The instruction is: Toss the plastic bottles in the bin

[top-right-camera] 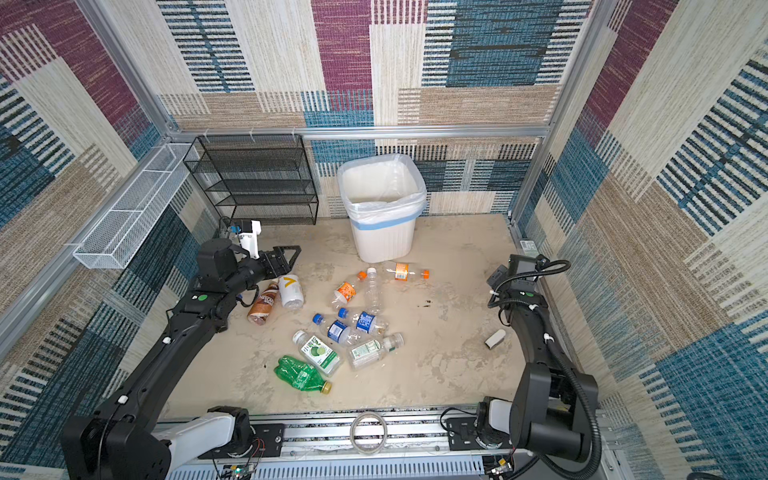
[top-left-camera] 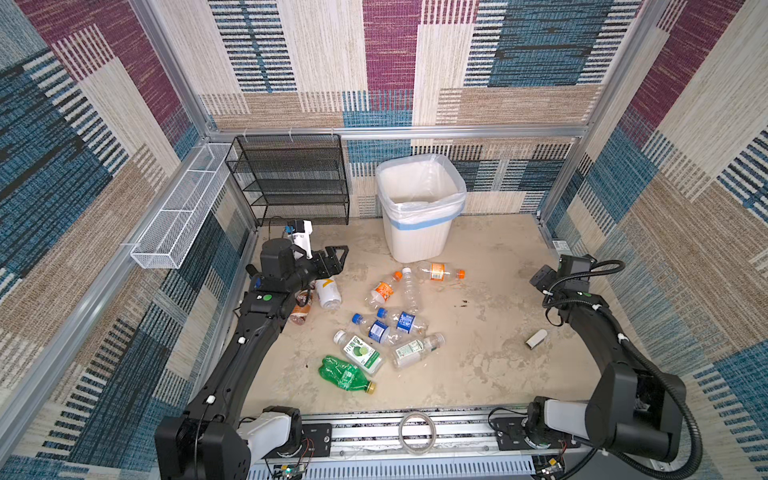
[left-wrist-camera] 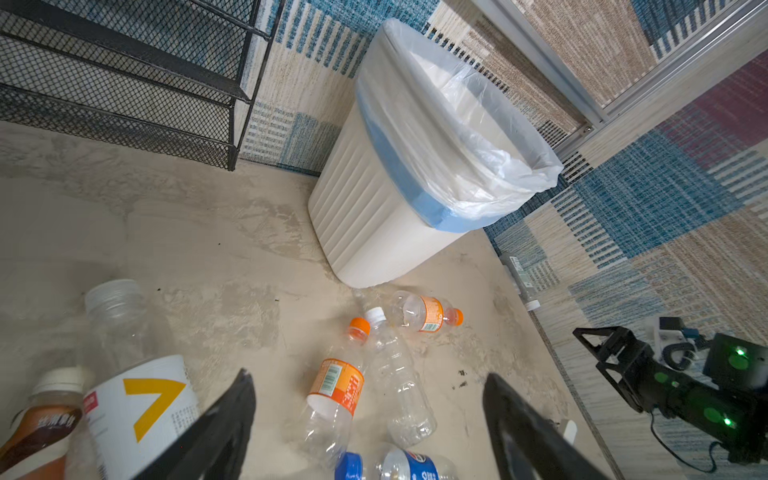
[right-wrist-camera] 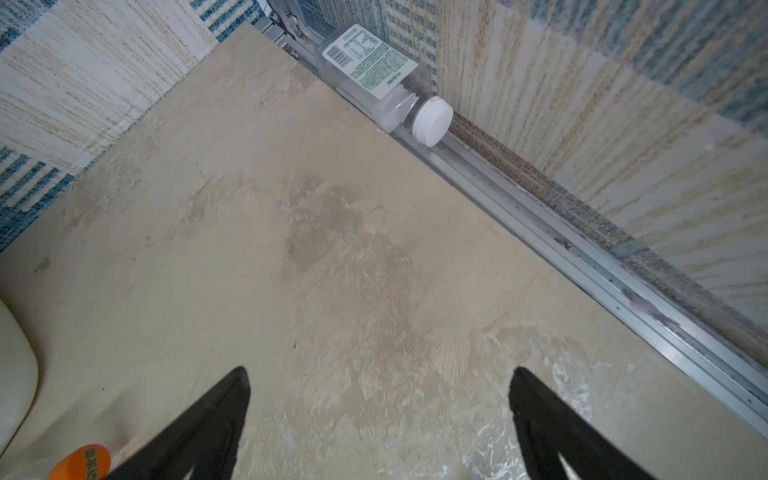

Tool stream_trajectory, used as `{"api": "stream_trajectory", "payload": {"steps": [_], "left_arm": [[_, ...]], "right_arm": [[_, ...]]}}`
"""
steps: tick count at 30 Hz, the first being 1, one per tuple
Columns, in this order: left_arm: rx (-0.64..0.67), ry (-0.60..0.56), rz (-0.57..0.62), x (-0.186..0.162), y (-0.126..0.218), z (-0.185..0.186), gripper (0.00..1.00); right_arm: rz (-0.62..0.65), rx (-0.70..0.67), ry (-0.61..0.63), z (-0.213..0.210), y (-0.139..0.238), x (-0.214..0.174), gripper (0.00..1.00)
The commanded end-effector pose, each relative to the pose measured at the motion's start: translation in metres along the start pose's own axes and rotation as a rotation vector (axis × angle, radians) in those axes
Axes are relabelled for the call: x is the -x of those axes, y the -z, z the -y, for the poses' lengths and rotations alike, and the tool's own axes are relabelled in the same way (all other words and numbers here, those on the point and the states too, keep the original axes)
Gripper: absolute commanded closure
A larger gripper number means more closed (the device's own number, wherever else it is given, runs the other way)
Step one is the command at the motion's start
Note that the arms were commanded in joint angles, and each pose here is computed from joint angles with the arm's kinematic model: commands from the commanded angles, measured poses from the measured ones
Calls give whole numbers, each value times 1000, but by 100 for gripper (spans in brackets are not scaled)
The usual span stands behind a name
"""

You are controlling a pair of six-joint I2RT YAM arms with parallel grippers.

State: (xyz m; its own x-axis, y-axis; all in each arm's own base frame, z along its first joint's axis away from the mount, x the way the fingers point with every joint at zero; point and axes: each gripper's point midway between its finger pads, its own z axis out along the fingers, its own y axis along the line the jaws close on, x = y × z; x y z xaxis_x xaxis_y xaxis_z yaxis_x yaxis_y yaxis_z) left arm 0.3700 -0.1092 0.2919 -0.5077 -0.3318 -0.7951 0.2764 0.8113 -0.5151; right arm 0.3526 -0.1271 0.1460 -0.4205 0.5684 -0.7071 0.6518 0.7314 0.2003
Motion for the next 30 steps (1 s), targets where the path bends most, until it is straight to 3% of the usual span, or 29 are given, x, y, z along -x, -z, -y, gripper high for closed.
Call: {"api": "stream_trajectory", "payload": {"steps": [1,6,14,21,30], "left_arm": [[55,-38,-23,-9,11,-11,13],[80,-40,-56,-21,17,-21,12],[82,-23,-102,-25,14,-29,12],[78,-9,-114,-22,9,-30,12],[116,0,-108,-19,10,-35,13]], "right_arm": [[85,-65,87,3,-13,35,1],[74,-169,157,18,-53,56,0],[29,-55,-168,30,-97,46,0],[69,26,-346,39,-124,48,0],[75,114,-402,49,-150,42,2]]}}
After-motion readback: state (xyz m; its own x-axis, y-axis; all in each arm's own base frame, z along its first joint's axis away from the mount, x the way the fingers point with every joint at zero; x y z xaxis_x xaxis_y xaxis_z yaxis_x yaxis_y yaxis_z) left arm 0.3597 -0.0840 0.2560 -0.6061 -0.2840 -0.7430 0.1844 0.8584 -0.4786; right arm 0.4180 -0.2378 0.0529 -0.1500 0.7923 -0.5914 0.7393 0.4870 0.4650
